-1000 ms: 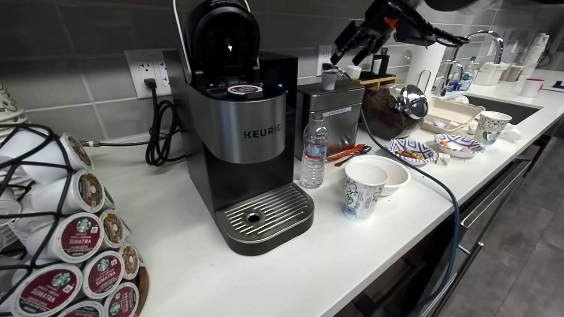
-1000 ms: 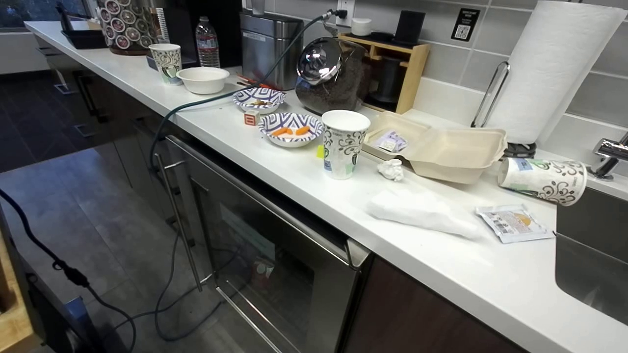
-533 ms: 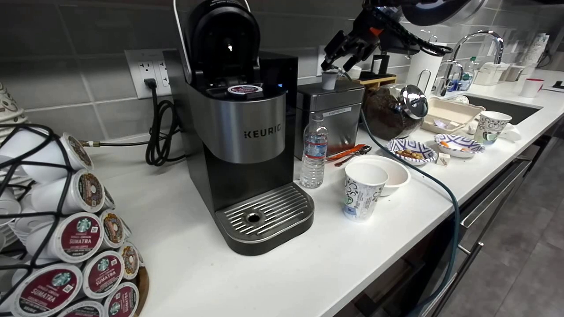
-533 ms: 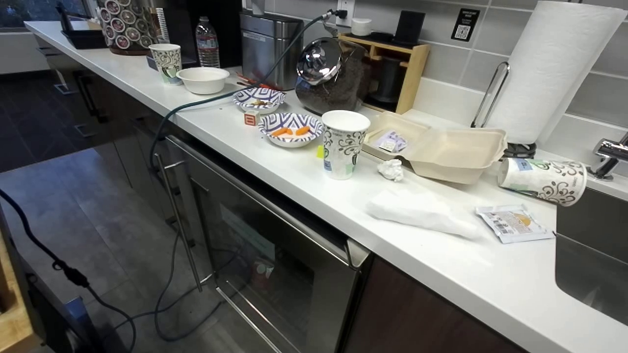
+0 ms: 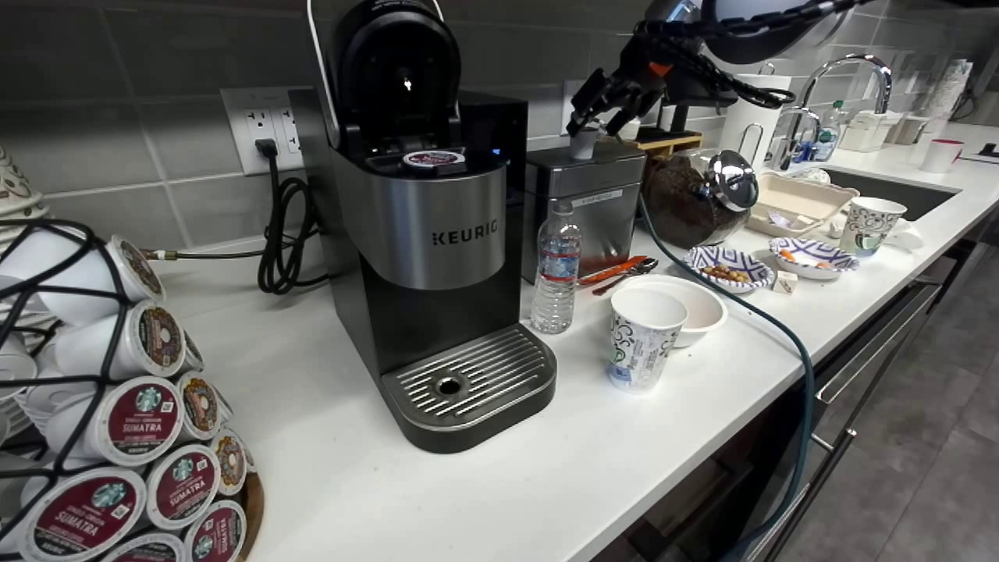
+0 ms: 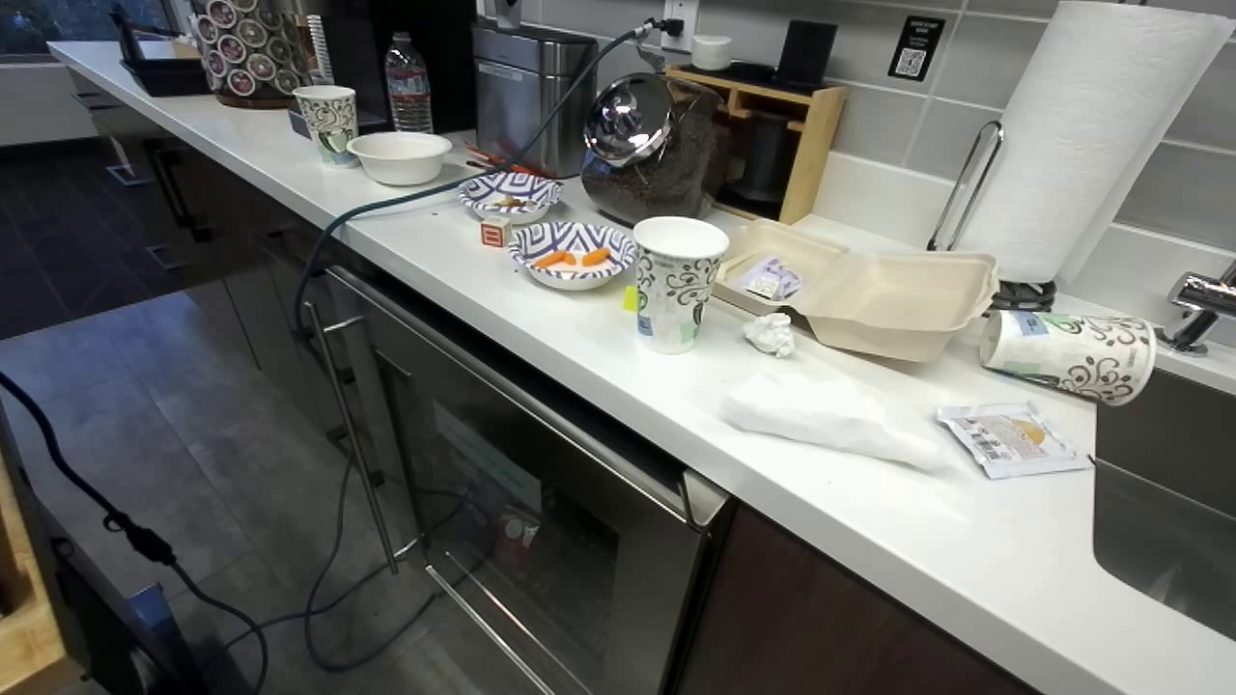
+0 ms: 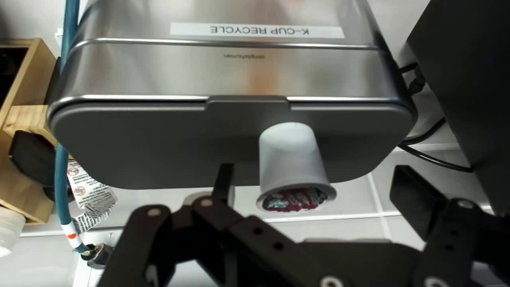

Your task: Move the small white container on the recycling bin to the bottom edge of the counter

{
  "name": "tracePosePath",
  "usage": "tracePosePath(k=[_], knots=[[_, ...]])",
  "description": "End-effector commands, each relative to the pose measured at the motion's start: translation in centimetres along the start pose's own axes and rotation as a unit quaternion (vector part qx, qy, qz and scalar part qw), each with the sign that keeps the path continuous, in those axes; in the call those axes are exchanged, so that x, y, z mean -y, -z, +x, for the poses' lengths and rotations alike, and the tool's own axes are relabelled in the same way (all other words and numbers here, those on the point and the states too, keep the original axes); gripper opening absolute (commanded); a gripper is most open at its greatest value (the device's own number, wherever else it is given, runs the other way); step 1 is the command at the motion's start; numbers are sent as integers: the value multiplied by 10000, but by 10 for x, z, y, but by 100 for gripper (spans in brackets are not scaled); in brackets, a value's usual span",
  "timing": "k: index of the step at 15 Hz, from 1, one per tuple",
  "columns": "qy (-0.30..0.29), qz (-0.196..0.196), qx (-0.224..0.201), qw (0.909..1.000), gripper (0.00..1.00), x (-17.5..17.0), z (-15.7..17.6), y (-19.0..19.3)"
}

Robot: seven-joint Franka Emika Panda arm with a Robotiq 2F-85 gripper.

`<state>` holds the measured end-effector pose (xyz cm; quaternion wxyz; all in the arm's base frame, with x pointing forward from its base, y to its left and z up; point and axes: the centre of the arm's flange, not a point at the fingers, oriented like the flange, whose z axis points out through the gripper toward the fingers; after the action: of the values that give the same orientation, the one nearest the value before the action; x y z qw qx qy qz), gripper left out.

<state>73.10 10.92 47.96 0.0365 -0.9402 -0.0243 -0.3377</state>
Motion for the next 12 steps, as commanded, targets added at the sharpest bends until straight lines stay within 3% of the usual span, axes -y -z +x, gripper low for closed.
tracePosePath(k=[1,3,5,9,11,12], knots=[[-156,-152,-164,9996,100,6,7,-11],[-204,-147,-258,9994,100,9,9,-11],[-266,-199,-285,9990,74,10,12,-11],[-334,-452,-115,9984,42,3,10,-12],[-347,-560,-83,9978,28,-2,8,-13],[-355,-596,-71,9976,27,-3,8,-12]])
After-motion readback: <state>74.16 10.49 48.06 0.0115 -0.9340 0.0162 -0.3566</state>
